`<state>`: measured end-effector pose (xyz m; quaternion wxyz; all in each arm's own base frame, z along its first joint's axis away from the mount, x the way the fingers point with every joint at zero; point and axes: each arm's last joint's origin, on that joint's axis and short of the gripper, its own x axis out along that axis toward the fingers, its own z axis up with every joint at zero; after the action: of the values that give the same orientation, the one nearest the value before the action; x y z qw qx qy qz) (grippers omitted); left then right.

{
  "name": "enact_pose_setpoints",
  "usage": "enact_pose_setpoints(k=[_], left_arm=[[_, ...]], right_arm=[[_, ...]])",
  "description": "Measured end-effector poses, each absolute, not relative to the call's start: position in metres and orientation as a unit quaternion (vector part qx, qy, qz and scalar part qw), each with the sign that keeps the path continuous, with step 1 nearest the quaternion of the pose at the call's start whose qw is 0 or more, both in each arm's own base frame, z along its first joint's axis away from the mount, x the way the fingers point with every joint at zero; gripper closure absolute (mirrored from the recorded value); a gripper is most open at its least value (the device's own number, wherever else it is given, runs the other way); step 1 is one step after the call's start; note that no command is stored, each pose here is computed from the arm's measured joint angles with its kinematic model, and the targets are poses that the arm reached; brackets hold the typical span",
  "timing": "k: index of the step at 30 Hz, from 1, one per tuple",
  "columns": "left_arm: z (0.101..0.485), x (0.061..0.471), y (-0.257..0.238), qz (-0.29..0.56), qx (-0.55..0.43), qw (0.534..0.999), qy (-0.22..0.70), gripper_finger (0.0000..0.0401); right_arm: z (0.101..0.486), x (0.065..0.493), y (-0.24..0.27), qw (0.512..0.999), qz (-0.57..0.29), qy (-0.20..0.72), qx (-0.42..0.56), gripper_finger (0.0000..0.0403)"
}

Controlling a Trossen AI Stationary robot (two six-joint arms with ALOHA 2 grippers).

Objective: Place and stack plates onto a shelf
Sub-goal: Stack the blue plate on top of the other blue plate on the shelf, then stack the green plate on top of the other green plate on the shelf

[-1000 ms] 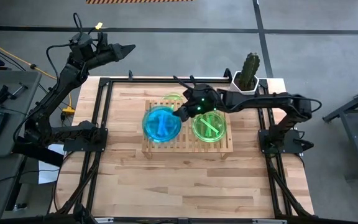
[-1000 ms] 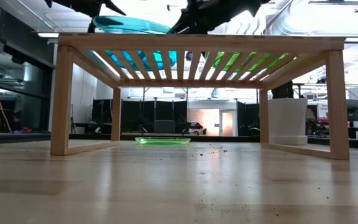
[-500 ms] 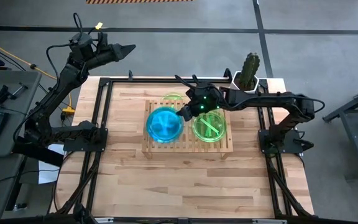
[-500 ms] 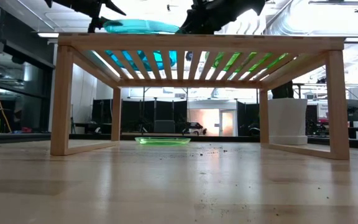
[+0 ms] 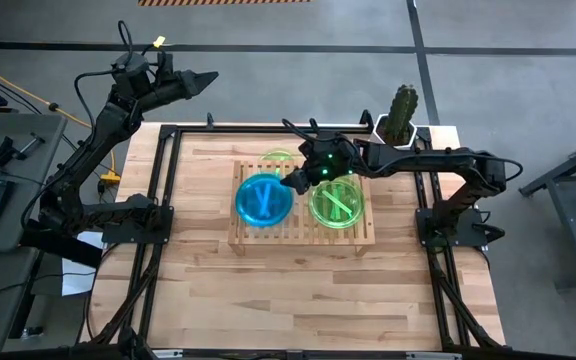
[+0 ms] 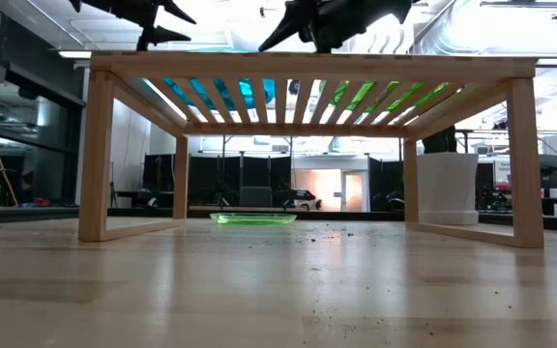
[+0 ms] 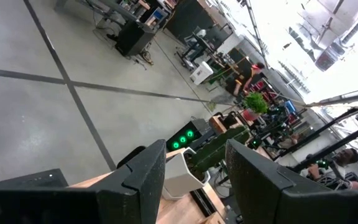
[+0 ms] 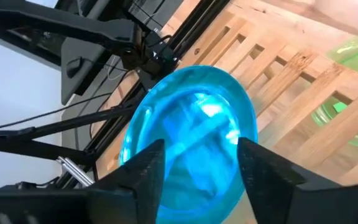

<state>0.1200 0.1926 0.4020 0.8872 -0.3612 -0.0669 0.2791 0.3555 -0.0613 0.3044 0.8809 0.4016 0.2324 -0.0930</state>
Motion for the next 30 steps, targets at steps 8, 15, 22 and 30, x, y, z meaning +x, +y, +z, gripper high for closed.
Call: enact_pose_setpoints(k=[8,15,22,30], left_arm=[[0.402,0.12,0.193,0.279,-0.36,0.888,-0.067,0.0243],[0.391,0.128,0.208,0.285,-0.369,0.883,-0.047,0.0243],[0.335,0.165,0.28,0.219,-0.478,0.847,0.079,0.0243],[0.236,0.2,0.302,0.197,-0.563,0.753,0.279,0.0243]], right_arm=[[0.324,0.351,-0.073,0.905,-0.08,0.209,0.361,0.0201],[0.382,0.308,-0.082,0.93,-0.116,0.223,0.268,0.0201],[0.407,0.263,-0.081,0.923,-0.193,0.22,0.251,0.0202],[0.41,0.241,-0.073,0.906,-0.217,0.247,0.267,0.0202]])
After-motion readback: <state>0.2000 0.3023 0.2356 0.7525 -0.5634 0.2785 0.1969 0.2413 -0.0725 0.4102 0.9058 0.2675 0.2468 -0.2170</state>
